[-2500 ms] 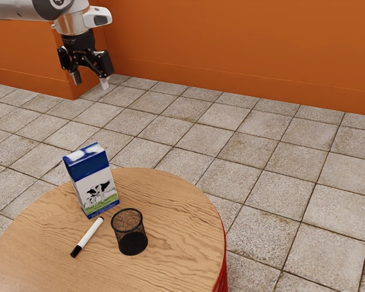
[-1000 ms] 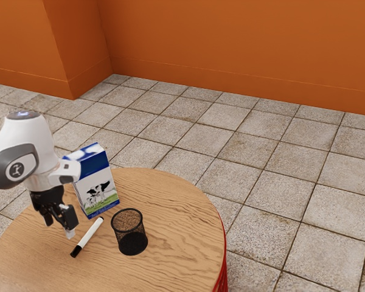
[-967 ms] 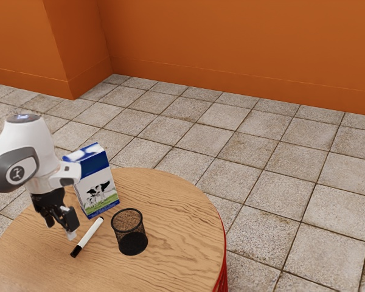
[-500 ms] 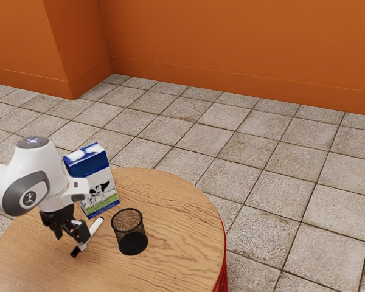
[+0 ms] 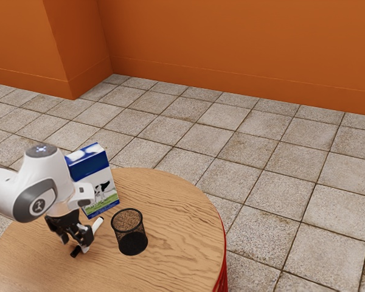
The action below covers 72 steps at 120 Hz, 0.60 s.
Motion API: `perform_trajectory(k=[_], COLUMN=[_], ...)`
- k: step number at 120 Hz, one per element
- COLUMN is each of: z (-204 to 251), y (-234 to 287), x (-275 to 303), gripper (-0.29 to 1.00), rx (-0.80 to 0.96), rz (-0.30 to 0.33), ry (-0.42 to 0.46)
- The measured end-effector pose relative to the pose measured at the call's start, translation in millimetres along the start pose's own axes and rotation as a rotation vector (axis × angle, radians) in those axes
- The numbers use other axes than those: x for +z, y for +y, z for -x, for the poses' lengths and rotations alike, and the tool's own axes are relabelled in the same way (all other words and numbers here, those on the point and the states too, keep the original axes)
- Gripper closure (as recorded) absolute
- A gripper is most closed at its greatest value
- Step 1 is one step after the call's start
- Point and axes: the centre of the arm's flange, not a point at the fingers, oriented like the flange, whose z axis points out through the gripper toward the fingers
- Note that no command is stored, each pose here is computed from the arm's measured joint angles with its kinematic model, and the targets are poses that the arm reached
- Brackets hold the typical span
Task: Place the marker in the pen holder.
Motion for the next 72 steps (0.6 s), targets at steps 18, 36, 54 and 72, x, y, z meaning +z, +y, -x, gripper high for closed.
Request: perform_trajectory(k=[18, 36, 54, 72], z=[-2.0, -2.7, -3.3, -3.3], y=[0.9, 0.9, 0.9, 0.9], x=[0.0, -0.3, -0.5, -0.6], gripper=[0.34, 0.5, 0.65, 0.74], rx=[-0.003, -0.008, -0.011, -0.016], rz=[-0.001, -0.001, -0.002, -0.004], ry=[0.014, 0.021, 0.025, 0.028])
